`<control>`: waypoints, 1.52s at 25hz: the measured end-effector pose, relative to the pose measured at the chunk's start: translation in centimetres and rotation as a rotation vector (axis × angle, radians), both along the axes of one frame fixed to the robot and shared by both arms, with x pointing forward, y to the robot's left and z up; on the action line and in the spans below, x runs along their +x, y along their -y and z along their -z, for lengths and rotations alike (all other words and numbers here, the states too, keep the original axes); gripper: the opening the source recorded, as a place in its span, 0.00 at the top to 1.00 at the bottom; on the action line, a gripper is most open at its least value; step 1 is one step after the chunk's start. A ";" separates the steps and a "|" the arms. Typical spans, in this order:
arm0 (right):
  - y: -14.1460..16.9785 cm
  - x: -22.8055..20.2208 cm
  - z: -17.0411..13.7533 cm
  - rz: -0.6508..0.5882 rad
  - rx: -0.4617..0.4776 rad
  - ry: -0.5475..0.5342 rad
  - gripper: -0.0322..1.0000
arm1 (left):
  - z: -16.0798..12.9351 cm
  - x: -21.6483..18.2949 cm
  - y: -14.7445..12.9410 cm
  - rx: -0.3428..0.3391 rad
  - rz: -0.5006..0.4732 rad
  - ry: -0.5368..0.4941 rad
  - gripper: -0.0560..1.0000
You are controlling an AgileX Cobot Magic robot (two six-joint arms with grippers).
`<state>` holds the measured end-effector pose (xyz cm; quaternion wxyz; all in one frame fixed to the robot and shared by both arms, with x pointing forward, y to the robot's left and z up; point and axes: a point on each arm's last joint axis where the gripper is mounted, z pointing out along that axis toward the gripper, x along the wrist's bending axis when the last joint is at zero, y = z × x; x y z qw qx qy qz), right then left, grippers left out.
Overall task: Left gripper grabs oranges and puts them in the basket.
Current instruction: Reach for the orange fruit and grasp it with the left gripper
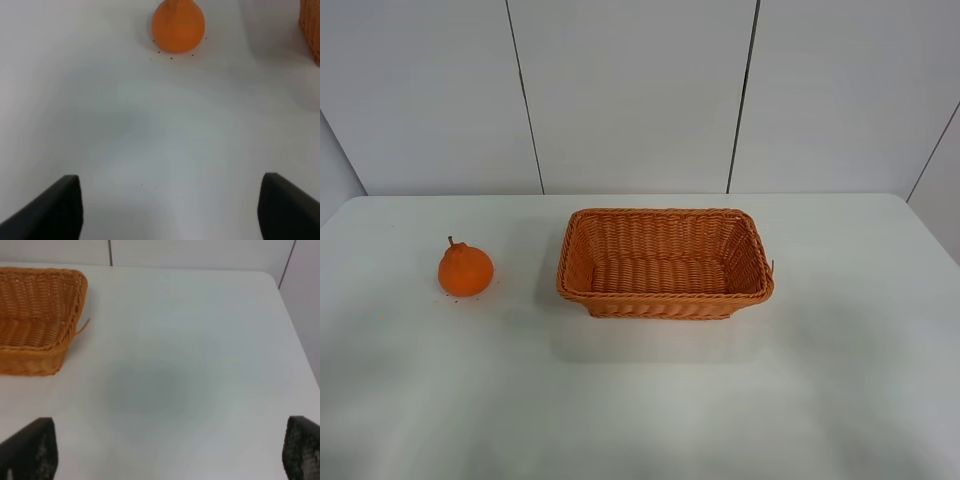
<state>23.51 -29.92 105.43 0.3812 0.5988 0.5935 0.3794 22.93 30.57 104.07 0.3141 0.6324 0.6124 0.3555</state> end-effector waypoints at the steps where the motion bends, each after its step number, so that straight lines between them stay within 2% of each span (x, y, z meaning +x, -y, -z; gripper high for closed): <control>1: 0.0 0.0 0.0 0.000 0.000 0.000 0.30 | 0.0 0.0 0.0 0.000 0.000 0.000 0.17; 19: 0.0 0.0 0.0 0.000 0.000 0.000 0.30 | -0.3 0.0 0.0 0.001 0.001 0.015 0.17; 22: 0.0 0.0 0.0 0.000 0.000 0.000 0.30 | -0.9 0.1 0.1 0.021 0.024 0.058 0.17; 24: 0.0 0.0 0.0 0.000 0.000 0.000 0.30 | -1.1 0.8 0.1 0.032 0.036 0.037 0.17; 27: 0.0 0.0 0.0 0.000 0.000 0.000 0.30 | -1.4 3.4 0.2 0.038 0.045 -0.051 0.17; 32: 0.0 0.0 0.0 0.000 0.000 0.000 0.30 | -1.4 9.1 0.3 0.051 0.062 -0.120 0.17; 38: 0.0 0.0 0.0 0.000 0.000 0.000 0.30 | 1.1 17.7 0.5 0.055 0.082 -0.220 0.14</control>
